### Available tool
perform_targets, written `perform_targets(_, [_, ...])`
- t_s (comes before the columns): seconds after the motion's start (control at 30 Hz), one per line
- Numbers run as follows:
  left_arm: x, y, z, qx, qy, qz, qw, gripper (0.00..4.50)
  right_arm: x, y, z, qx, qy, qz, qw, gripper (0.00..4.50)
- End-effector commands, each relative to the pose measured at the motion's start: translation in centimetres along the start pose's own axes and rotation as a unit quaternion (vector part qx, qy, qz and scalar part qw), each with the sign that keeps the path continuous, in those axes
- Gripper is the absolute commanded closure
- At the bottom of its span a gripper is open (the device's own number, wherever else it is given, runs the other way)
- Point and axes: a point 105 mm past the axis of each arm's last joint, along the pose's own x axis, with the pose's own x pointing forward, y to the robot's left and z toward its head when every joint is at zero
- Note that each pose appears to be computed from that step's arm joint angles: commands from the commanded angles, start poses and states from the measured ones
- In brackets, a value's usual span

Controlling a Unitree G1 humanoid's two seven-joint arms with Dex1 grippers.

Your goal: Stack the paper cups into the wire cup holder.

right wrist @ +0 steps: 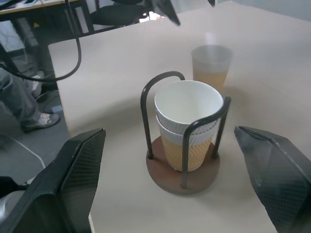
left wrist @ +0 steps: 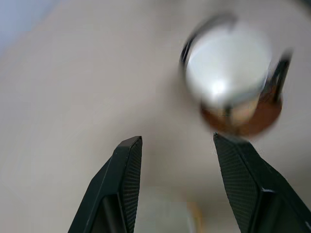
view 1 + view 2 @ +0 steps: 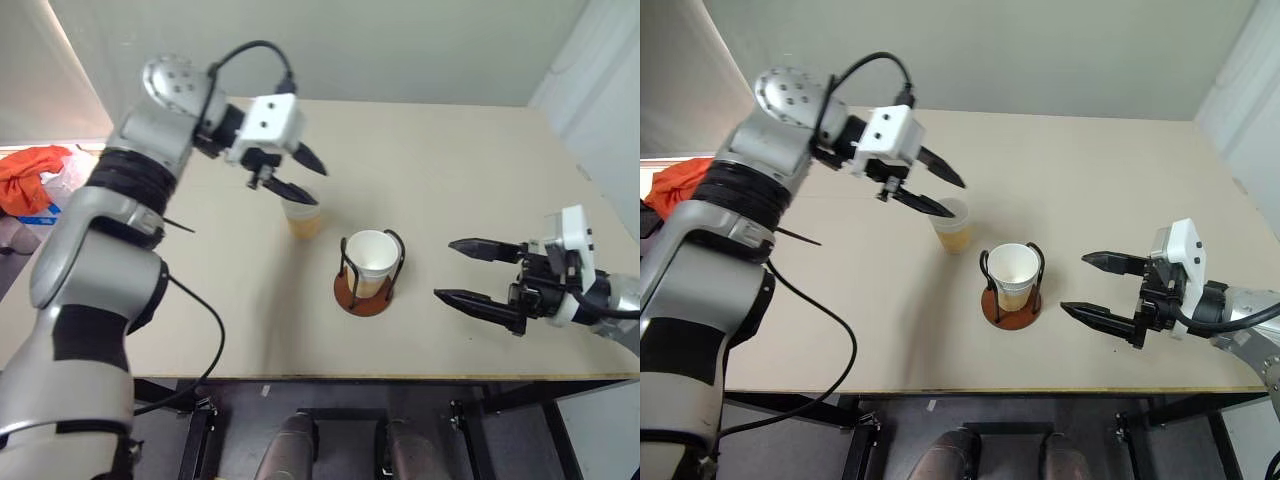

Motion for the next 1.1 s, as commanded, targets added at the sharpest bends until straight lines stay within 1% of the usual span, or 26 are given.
perform_targets(0.03, [-0.7,0.3,-1.5,-0.052,0.000,0.029,0.998,1.96,0.2,0.0,0.7,-0.024,-0.003,0.009,1.000,0.00])
perform_targets(0.13, [0.0,0.4,-2.4,-0.083,-0.001,0.043,0.996,1.96,0.0,-0.1,0.8,-0.027,-0.002,0.009,1.000,0.00])
perform_targets(0.27, [1.2,-0.3,-3.3,-0.105,0.004,0.024,0.994,1.96,-0.4,0.0,0.7,-0.027,0.004,0.000,1.000,0.00])
perform_targets(0.43, [2.9,-1.0,-5.2,-0.111,0.050,0.020,0.992,1.96,-0.8,0.3,0.7,-0.026,0.009,-0.011,1.000,0.00])
perform_targets(0.57, [4.0,-1.1,-7.0,-0.095,0.107,0.039,0.989,1.96,-1.1,0.6,0.9,-0.027,0.014,-0.022,0.999,0.00])
perform_targets(0.77, [5.6,-0.9,-7.3,-0.097,0.112,0.062,0.987,1.96,-1.7,1.0,1.0,-0.026,0.023,-0.039,0.999,0.00])
perform_targets(0.8, [5.7,-0.8,-7.2,-0.097,0.109,0.065,0.987,2.12,-1.8,1.0,1.0,-0.026,0.023,-0.040,0.999,0.00])
perform_targets(0.87, [5.8,-0.9,-7.0,-0.096,0.104,0.058,0.988,2.59,-1.9,1.1,1.1,-0.025,0.024,-0.043,0.998,0.00])
perform_targets(1.03, [5.8,-1.1,-6.5,-0.097,0.091,0.036,0.990,4.44,-1.9,1.0,1.1,-0.025,0.025,-0.050,0.998,0.00])
perform_targets(1.1, [5.4,-1.2,-6.1,-0.101,0.079,0.025,0.991,4.48,-1.8,0.9,1.1,-0.025,0.024,-0.051,0.998,0.00])
